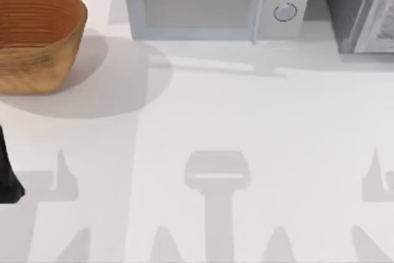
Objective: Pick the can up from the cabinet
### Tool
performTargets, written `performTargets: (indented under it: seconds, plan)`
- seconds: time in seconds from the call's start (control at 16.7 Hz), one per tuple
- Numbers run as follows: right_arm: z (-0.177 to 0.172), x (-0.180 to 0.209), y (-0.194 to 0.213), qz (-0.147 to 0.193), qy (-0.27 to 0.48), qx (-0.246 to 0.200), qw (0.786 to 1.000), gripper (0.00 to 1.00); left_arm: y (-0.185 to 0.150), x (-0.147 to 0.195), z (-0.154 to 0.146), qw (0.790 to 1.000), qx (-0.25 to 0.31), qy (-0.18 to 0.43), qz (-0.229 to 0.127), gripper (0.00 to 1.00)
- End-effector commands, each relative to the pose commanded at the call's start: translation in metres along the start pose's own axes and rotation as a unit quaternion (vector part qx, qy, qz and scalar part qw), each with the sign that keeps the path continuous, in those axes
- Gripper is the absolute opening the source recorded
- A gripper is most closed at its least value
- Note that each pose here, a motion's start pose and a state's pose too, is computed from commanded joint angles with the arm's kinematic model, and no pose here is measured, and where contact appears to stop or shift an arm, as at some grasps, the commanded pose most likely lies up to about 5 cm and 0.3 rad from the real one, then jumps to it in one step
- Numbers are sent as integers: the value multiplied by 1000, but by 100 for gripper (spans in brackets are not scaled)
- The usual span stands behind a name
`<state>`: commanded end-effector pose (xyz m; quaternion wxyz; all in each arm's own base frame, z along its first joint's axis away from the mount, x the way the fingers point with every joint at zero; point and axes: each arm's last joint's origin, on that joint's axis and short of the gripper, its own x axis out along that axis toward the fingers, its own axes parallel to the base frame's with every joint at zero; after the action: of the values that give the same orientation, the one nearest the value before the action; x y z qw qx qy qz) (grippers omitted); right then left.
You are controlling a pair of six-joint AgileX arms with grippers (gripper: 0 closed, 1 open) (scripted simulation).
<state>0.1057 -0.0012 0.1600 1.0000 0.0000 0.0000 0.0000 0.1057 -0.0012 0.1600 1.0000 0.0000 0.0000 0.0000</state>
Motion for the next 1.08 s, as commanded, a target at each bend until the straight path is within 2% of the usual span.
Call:
performTargets:
  seconds: [0.24, 0.42, 0.72, 1.08]
  plan:
    - [8, 0, 0, -2, 0, 0, 1000, 100, 0, 0, 0, 1000, 0, 0, 0, 100]
    - [40, 0, 1, -6, 3, 0, 1000, 100, 0, 0, 0, 1000, 0, 0, 0, 100]
    - [134, 14, 6, -7, 6, -1, 1000, 100, 0, 0, 0, 1000, 0, 0, 0, 100]
    - [254, 67, 20, -1, 11, -3, 1000, 100, 0, 0, 0, 1000, 0, 0, 0, 100]
